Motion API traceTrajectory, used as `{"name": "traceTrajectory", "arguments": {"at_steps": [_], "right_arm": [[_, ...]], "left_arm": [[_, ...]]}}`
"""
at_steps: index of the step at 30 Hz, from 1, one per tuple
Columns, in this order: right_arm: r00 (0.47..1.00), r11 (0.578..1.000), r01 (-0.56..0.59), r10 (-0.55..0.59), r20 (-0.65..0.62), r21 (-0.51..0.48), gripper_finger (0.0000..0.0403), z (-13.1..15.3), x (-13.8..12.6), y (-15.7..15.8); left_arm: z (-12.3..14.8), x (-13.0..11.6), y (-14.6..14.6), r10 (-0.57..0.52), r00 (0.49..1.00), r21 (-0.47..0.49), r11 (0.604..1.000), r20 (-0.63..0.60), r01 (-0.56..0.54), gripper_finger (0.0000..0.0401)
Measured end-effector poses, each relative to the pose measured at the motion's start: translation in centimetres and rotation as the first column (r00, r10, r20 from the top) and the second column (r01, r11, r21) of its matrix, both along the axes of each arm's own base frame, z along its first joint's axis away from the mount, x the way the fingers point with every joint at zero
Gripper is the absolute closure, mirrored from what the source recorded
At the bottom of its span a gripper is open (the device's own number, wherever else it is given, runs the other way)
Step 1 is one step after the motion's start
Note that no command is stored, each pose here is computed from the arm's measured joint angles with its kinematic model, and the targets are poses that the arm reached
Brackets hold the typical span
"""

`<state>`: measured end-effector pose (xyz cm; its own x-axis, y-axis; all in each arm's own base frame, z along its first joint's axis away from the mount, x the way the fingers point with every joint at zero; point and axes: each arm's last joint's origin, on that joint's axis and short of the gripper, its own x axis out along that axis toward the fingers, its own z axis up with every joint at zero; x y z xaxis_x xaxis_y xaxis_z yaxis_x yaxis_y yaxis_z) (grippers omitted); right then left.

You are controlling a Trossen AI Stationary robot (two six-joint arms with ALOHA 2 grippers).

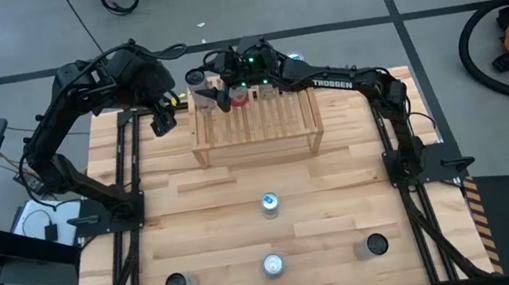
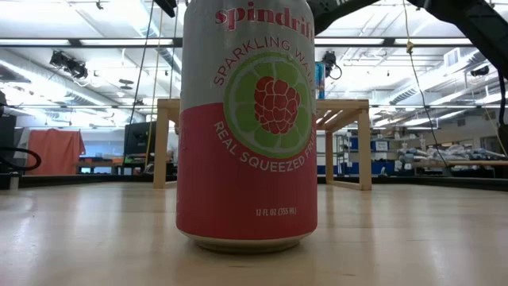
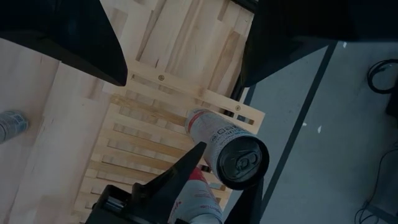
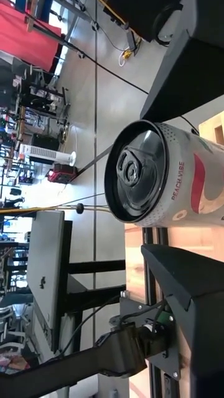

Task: Place canned beverage on shelf
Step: Put the top white and pink soda can on the shelf

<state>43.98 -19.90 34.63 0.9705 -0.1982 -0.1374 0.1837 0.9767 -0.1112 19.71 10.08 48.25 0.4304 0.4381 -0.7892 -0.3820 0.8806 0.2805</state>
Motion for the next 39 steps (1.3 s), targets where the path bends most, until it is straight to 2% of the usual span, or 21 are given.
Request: {"name": "traceTrajectory", "arguments": {"at_steps": [6,16,23,28,33,39], "right_arm": [[0.999,0.999,0.034,-0.034,-0.001,0.008,0.0088,0.0,0.0,-0.1],[1.0,0.999,0.025,-0.026,0.005,0.024,0.0104,0.0,0.3,0.6],[0.995,0.995,0.099,-0.099,-0.004,0.001,0.0121,0.0,0.6,1.3],[0.992,0.991,0.13,-0.13,0.002,0.04,0.0123,-0.1,0.7,1.3],[0.98,0.98,0.198,-0.198,-0.007,0.027,0.0124,-0.1,0.8,1.7],[0.973,0.973,0.229,-0.23,-0.018,-0.003,0.0125,-0.2,1.2,2.7]], "left_arm": [[0.0,0.0,0.0,0.0,1.0,0.0,1.0,0.0,0.0,0.0083],[0.0,0.0,0.0,0.0,1.0,0.0,1.0,0.0,0.0,0.0083],[0.0,0.0,0.0,0.001,1.0,0.0,1.0,0.0,-0.001,0.0083],[0.0,0.0,0.0,0.001,1.0,0.0,1.0,0.001,-0.001,0.0083],[0.0,0.0,0.0,0.001,1.0,0.0,1.0,0.001,-0.001,0.0083],[0.0,0.0,0.0,0.006,1.0,-0.002,1.0,0.004,-0.006,0.0083]]}}
